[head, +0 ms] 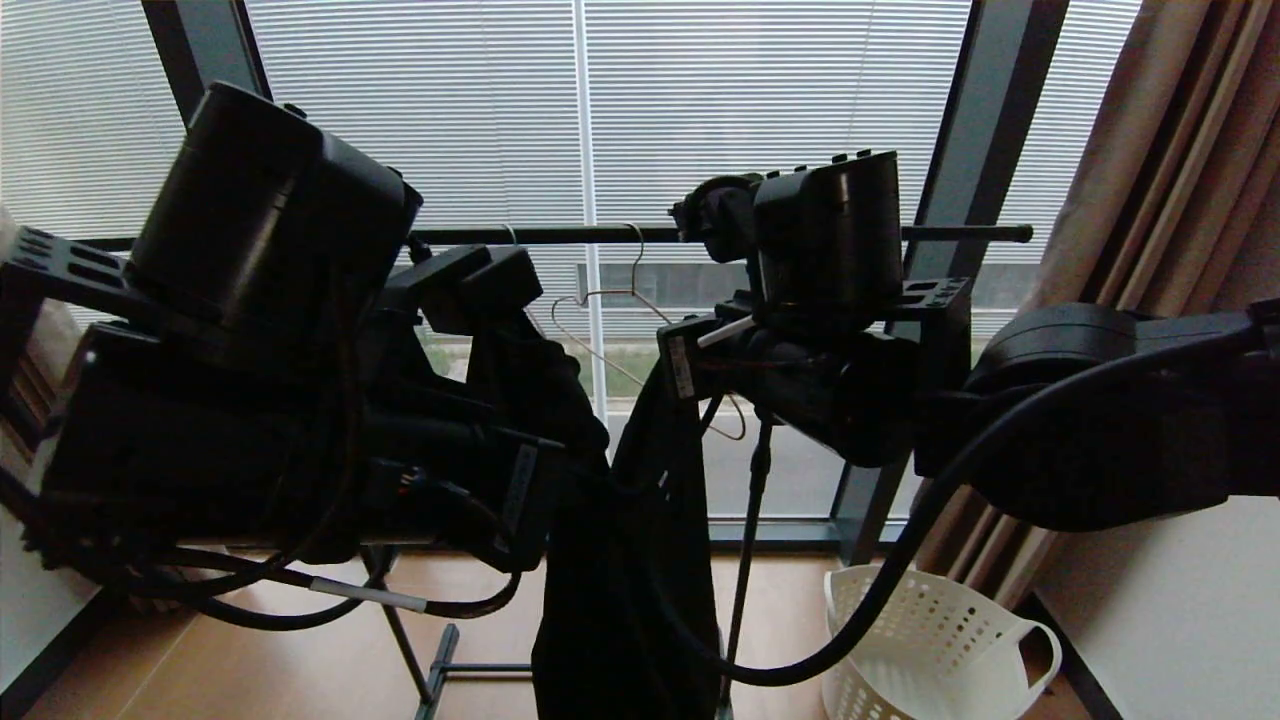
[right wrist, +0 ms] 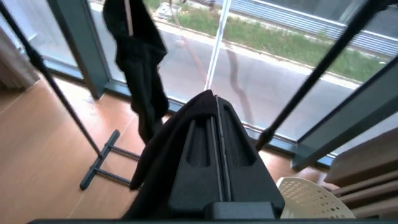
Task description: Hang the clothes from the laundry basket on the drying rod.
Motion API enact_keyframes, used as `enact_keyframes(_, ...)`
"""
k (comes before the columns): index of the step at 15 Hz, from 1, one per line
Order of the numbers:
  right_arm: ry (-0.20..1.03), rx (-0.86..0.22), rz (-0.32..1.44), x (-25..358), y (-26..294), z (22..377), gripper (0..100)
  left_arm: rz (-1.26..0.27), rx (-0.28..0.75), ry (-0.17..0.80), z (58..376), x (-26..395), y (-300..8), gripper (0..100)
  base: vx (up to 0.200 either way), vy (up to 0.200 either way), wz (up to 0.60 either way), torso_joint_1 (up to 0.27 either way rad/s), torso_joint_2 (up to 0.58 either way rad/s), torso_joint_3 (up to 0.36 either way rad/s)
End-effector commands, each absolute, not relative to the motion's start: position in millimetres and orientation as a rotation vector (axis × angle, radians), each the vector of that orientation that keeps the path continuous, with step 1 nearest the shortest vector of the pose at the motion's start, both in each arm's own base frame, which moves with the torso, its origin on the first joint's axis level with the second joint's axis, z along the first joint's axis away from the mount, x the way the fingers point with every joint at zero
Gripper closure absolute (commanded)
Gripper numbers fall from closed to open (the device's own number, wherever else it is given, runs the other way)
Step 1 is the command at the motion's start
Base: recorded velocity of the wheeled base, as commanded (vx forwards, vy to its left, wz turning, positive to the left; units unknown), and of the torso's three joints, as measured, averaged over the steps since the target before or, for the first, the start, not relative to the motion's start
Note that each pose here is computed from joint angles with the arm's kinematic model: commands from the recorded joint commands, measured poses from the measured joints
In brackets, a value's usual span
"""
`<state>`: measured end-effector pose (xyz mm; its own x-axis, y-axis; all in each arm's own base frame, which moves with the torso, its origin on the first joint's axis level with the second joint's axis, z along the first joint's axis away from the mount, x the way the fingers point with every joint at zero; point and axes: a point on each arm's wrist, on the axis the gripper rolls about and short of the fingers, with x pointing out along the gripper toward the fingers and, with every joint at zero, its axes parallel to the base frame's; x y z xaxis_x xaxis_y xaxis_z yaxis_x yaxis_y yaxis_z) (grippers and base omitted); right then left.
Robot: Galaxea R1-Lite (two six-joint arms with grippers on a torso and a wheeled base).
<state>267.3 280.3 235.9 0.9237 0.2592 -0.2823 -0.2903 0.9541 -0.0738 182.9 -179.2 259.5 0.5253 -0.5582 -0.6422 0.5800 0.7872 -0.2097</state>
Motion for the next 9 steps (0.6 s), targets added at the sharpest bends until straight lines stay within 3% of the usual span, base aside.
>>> enact_keyframes(1,0.280,-0.118,0.285,268.2,283.2,231.7,100,-0.679,0.035,0.792,251.1,186.3,-186.8,100,0.000,0.000,0.00,0.000,0.00,0.000)
enact_keyframes(5,0.271,-0.107,0.282,262.4,275.7,238.8,100,-0.666,0.018,0.802,249.9,187.7,-187.0,100,0.000,0.000,0.00,0.000,0.00,0.000)
enact_keyframes(9,0.273,-0.083,0.226,250.3,238.9,247.3,100,-0.612,0.002,0.806,246.7,195.8,-174.6,100,0.000,0.000,0.00,0.000,0.00,0.000)
